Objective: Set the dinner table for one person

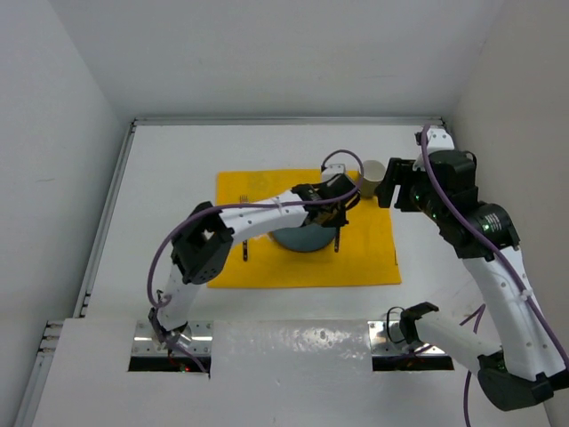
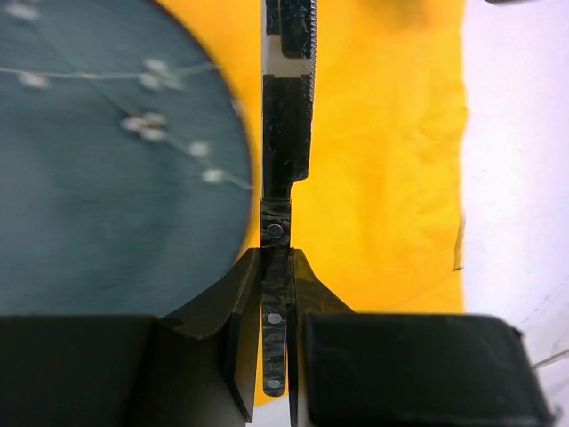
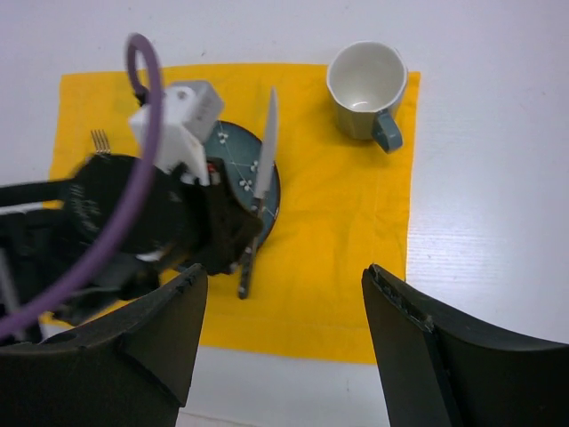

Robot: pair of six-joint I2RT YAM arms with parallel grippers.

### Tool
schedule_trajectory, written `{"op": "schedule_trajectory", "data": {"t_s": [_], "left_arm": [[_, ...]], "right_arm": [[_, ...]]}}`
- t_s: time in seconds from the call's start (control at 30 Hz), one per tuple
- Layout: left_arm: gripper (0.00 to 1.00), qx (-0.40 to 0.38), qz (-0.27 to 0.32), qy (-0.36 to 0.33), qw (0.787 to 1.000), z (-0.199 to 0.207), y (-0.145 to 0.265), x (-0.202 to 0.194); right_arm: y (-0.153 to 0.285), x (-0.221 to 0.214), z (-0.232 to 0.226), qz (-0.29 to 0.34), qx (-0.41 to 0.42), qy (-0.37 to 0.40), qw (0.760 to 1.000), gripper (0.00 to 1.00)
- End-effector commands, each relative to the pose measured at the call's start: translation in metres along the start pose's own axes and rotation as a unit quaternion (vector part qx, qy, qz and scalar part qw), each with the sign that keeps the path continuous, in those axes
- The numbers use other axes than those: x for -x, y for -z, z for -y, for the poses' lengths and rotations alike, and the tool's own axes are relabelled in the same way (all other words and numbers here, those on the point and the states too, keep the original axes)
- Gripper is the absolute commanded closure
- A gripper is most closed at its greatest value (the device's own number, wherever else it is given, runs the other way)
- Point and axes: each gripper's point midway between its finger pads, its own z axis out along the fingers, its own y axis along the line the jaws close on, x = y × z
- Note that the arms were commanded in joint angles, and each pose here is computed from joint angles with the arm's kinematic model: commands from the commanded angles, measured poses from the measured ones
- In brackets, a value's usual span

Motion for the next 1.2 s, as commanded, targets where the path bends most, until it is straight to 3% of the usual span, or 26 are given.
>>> {"op": "schedule_trajectory", "data": {"t_s": [0.0,0.17,0.53,1.03,1.17], "left_arm": [[1.00,-0.019,0.023,0.046,0.998,0.038,-0.003,0.005],[1.00,-0.042,0.003,0.063,0.997,0.071,-0.031,-0.016],[1.00,-0.032,-0.011,0.065,0.997,0.080,-0.075,-0.037],[1.00,-0.030,-0.048,0.083,0.995,0.078,-0.098,-0.063],[0.96,-0.033,-0.048,0.083,0.995,0.080,-0.097,-0.063]], "right_arm": [[0.020,0.012,0.007,0.024,-0.020,-0.017,0.999,0.30],[0.031,0.018,0.010,0.043,-0.025,-0.033,0.998,0.30],[0.035,0.018,0.011,0.055,-0.021,-0.035,0.998,0.29],[0.038,0.018,0.011,0.059,-0.020,-0.030,0.998,0.29],[0.038,0.018,0.011,0.059,-0.020,-0.028,0.998,0.29]]}}
